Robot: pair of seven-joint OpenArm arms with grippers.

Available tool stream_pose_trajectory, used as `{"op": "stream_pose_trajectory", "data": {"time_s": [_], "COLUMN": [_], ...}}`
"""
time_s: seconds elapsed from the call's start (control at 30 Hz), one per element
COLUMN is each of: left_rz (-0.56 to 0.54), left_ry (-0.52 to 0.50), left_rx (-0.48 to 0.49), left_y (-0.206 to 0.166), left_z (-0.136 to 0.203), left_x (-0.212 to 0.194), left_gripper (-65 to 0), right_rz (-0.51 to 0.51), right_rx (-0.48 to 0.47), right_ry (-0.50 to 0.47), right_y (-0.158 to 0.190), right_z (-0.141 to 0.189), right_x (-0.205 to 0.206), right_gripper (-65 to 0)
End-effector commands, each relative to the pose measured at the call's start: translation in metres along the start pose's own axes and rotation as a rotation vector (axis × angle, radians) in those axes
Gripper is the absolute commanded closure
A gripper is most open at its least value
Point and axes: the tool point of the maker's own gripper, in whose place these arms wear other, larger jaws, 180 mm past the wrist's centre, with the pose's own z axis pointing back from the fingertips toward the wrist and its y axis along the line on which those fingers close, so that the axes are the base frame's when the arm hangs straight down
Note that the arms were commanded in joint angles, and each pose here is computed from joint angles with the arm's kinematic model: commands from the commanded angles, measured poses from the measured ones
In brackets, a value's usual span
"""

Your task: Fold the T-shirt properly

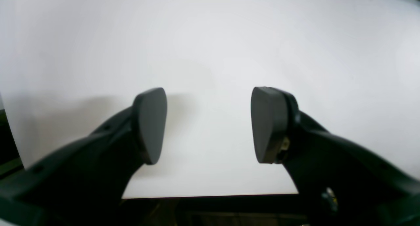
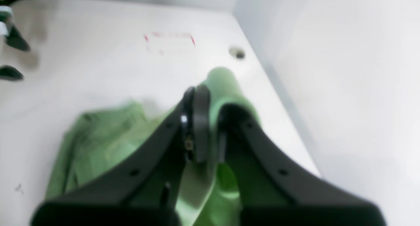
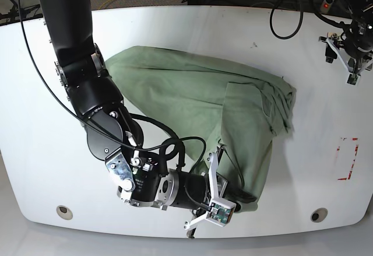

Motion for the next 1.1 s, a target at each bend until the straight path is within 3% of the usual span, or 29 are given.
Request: {"op": "stream_pose_trajectory", "data": {"time_s": [0.0,0.1,0.27,0.43,0.73,0.9,1.07], "left_rz": [-0.015,-0.015,-0.015,-0.020,-0.058,-0.051,-0.056], "left_ry": [-0.029,-0.029,-0.029,-0.026,-0.025,-0.037,-0.095], "left_rx": [0.021,0.021,0.021,0.013,-0.033,-0.078,-0.162], "left_y": [0.008,0.008,0.008,0.005,-0.013,-0.033,-0.071], "left_z": [0.005,0.005,0.005,0.004,-0.003,-0.009,-0.019], "left_x": [0.009,0.009,0.009,0.009,0.014,0.018,0.042], "left_gripper": [-36.7,-36.7,-36.7,-36.7,-36.7,-36.8,-36.9], "right_rz": [0.045,0.035,-0.054,-0.103,-0.214,-0.279,-0.272], "right_rx": [-0.042,-0.075,-0.212,-0.231,-0.351,-0.390,-0.398], "right_ry": [-0.081,-0.088,-0.105,-0.077,-0.040,-0.026,-0.021], "right_y": [-0.018,-0.030,-0.078,-0.107,-0.175,-0.195,-0.198], "right_z": [0.021,0.032,0.058,0.049,0.050,0.057,0.058], "right_x": [0.026,0.024,0.013,0.001,-0.035,-0.058,-0.057], "right_gripper": [0.0,0.0,0.0,0.0,0.0,0.0,0.0]}}
